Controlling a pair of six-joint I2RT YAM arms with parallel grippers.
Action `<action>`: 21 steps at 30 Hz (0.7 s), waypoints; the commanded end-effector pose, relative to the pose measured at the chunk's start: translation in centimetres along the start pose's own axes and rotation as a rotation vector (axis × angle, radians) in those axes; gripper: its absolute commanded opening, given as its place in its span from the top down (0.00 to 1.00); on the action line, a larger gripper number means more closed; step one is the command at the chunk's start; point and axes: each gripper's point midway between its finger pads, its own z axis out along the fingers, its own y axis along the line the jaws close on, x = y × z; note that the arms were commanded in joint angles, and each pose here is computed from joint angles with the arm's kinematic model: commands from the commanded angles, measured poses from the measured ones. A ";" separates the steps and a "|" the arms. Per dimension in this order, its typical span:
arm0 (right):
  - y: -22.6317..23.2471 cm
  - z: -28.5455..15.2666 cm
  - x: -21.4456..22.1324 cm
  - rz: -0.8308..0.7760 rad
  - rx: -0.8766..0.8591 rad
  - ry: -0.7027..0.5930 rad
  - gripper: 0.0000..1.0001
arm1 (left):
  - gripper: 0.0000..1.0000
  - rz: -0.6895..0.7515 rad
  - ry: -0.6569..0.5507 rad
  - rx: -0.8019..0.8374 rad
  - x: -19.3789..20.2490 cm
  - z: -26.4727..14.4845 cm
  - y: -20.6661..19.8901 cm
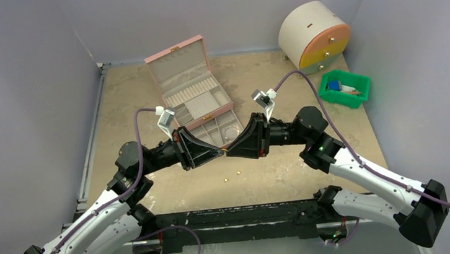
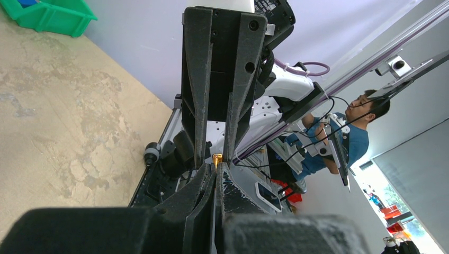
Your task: Organize the mixed jewelry
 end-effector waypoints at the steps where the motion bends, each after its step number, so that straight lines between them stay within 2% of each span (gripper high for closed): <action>1: 0.9 0.1 -1.0 -0.034 -0.036 -0.035 0.75 | 1.00 0.041 -0.035 0.039 -1.1 0.0 -1.3; 10: 1.1 0.2 -1.3 -0.036 -0.041 -0.044 0.78 | 1.00 0.039 -0.034 0.031 -1.0 0.0 -1.0; 15: 0.9 0.2 -1.3 -0.036 -0.036 -0.048 0.89 | 1.00 0.040 -0.031 0.020 -0.8 0.0 -0.7; 17: 0.8 0.2 -1.3 -0.040 -0.032 -0.051 0.99 | 1.00 0.038 -0.028 0.015 -0.8 0.0 -0.6; 21: 0.7 0.1 -1.6 -0.059 -0.021 -0.066 1.00 | 1.00 0.041 -0.032 -0.004 -0.8 0.0 -0.2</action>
